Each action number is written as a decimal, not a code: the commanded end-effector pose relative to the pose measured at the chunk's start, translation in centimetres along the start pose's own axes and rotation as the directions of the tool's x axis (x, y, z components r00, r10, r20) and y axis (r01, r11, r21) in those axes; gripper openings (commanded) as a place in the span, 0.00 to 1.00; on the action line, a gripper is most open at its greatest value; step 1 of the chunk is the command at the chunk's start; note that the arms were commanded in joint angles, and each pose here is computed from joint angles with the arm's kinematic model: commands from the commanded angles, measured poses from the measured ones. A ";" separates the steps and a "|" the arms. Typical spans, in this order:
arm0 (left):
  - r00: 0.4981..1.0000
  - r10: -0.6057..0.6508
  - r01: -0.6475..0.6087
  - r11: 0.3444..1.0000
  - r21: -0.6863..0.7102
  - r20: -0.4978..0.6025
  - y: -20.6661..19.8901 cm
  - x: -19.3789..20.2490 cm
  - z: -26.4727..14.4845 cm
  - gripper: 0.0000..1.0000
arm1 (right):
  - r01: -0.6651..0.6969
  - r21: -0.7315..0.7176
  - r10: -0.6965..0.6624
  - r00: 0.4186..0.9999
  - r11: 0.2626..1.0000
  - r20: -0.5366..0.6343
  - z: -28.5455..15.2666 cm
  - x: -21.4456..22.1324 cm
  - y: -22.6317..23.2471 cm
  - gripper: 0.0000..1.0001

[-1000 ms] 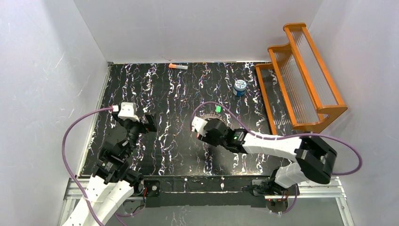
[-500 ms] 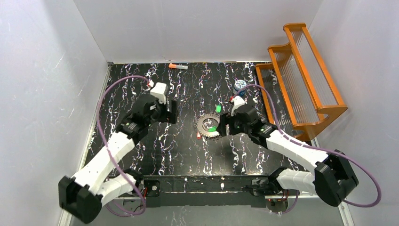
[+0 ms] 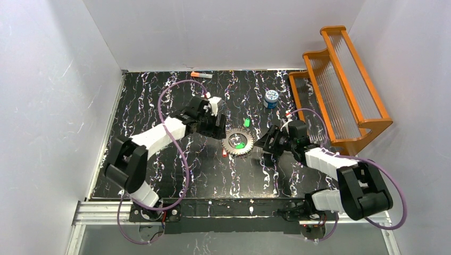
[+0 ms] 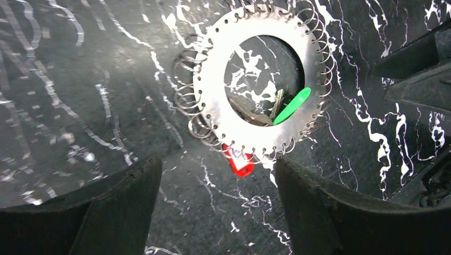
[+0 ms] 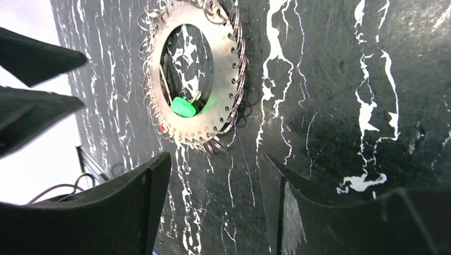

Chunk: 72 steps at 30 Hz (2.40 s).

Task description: Remove the keys from the keyring

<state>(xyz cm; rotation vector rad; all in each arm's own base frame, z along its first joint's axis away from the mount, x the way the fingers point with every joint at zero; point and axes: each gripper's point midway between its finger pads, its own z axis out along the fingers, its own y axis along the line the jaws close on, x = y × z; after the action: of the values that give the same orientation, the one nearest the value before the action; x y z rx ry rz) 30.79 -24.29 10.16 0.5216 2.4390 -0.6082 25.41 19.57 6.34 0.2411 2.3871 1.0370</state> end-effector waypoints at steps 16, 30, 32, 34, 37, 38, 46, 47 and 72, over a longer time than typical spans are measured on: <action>0.974 -0.081 0.124 0.973 0.197 -0.214 -2.6 4.5 6.9 0.51 | -0.190 -0.079 0.186 0.981 0.979 -0.051 4.9 -0.1 -1.0 0.63; 0.967 -0.089 0.143 0.965 0.221 -0.237 -3.2 5.3 7.2 0.43 | -0.157 -0.117 0.152 0.987 0.981 -0.051 6.5 -0.3 -0.5 0.29; 0.973 -0.080 0.127 0.968 0.214 -0.217 -3.1 4.8 6.9 0.44 | -0.132 -0.138 0.128 0.991 0.982 -0.038 6.1 -0.8 0.2 0.20; 0.980 -0.061 0.100 0.974 0.203 -0.189 -3.0 4.1 6.2 0.45 | -0.089 -0.166 0.087 0.996 0.982 -0.021 5.6 -1.6 1.4 0.13; 0.992 -0.010 0.031 0.985 0.168 -0.122 -2.6 2.3 4.6 0.47 | 0.010 -0.249 -0.004 1.000 0.968 0.025 4.4 -3.1 4.0 0.05; 0.996 0.007 0.005 0.990 0.142 -0.087 -2.2 1.5 3.8 0.48 | 0.038 -0.266 -0.031 0.999 0.963 0.029 4.0 -3.3 4.7 0.02; 0.978 0.120 -0.126 0.992 0.023 0.168 -1.1 -3.6 -3.8 0.65 | 0.244 -0.346 -0.217 0.969 0.906 0.115 1.4 -5.2 8.6 0.01; 0.971 0.136 -0.142 0.990 0.016 0.198 -1.2 -4.2 -4.7 0.67 | 0.280 -0.358 -0.251 0.960 0.891 0.125 1.0 -5.4 9.2 0.01; 0.861 0.184 -0.288 0.945 0.156 0.474 -4.2 -7.1 -13.1 0.79 | 0.714 -0.508 -0.686 0.668 0.482 0.288 -4.9 -7.3 17.6 0.01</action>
<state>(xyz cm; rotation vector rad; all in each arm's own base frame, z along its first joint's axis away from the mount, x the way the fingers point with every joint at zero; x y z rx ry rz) 29.30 -21.53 25.06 0.6337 1.8709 -0.7222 28.74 25.44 21.77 -0.7946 1.8025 1.1949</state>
